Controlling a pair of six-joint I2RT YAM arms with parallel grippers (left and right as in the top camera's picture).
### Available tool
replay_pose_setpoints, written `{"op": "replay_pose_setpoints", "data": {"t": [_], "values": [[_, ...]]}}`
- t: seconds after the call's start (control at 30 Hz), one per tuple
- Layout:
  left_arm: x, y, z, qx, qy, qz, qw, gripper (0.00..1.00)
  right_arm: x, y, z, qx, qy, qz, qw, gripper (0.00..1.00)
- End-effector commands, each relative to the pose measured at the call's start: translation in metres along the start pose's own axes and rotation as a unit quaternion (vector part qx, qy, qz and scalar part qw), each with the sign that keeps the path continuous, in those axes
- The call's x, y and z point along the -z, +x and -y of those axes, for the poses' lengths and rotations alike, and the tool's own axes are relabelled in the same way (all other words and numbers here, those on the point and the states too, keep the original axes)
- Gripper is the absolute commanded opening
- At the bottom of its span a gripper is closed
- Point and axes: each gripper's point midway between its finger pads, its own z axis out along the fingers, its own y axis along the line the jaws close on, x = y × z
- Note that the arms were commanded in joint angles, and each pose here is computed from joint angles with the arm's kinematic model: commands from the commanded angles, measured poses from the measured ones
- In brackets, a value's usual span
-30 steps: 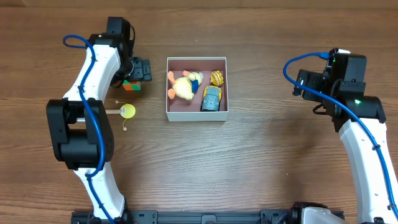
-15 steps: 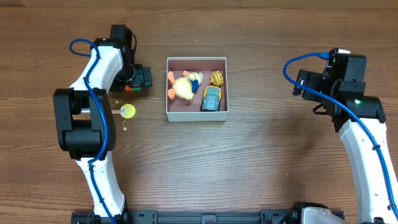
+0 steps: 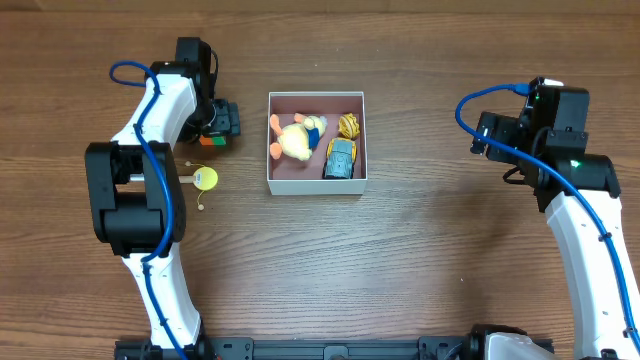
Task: Pack container
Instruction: 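Close the left gripper on the Rubik's cube and lift it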
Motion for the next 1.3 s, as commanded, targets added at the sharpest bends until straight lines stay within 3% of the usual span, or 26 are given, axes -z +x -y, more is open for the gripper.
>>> {"op": "replay_pose_setpoints", "data": {"t": [0.0, 0.13, 0.27, 0.4, 0.47, 0.6, 0.7, 0.77, 0.8, 1.0, 1.27], "values": [[0.004, -0.014, -0.003, -0.017, -0.004, 0.021, 1.000, 0.73, 0.001, -0.003, 0.003, 0.002, 0.007, 0.006, 1.000, 1.00], [0.004, -0.016, -0.003, -0.028, -0.003, 0.026, 0.999, 0.74, 0.001, -0.003, 0.003, 0.002, 0.007, 0.006, 1.000, 1.00], [0.004, -0.016, -0.003, -0.031, -0.003, 0.025, 0.999, 0.58, 0.001, -0.003, 0.003, 0.002, 0.007, 0.006, 1.000, 1.00], [0.004, -0.015, -0.003, -0.031, -0.003, 0.024, 0.999, 0.56, 0.001, -0.003, 0.003, 0.002, 0.007, 0.006, 1.000, 1.00], [0.004, -0.015, -0.003, -0.031, -0.002, 0.022, 0.999, 0.47, 0.001, -0.003, 0.003, 0.002, 0.007, 0.006, 1.000, 1.00], [0.011, -0.018, -0.003, -0.031, -0.002, 0.023, 0.999, 0.42, 0.001, -0.003, 0.003, 0.002, 0.007, 0.006, 1.000, 1.00], [0.025, -0.024, -0.002, -0.031, -0.002, 0.025, 0.999, 0.29, 0.001, -0.003, 0.003, 0.002, 0.007, 0.006, 1.000, 1.00], [0.039, -0.031, -0.002, -0.031, -0.001, 0.031, 0.999, 0.41, 0.001, -0.003, 0.003, 0.002, 0.007, 0.006, 1.000, 1.00], [0.047, -0.034, -0.001, -0.031, -0.001, 0.034, 0.999, 0.43, 0.001, -0.003, 0.003, 0.002, 0.007, 0.006, 1.000, 1.00], [0.108, -0.049, 0.017, -0.043, 0.023, 0.054, 0.997, 0.38, 0.001, -0.003, 0.003, 0.002, 0.007, 0.006, 1.000, 1.00], [0.186, -0.036, 0.088, -0.113, 0.068, 0.080, 0.988, 0.35, 0.001, -0.003, 0.003, 0.002, 0.007, 0.006, 1.000, 1.00]]}}
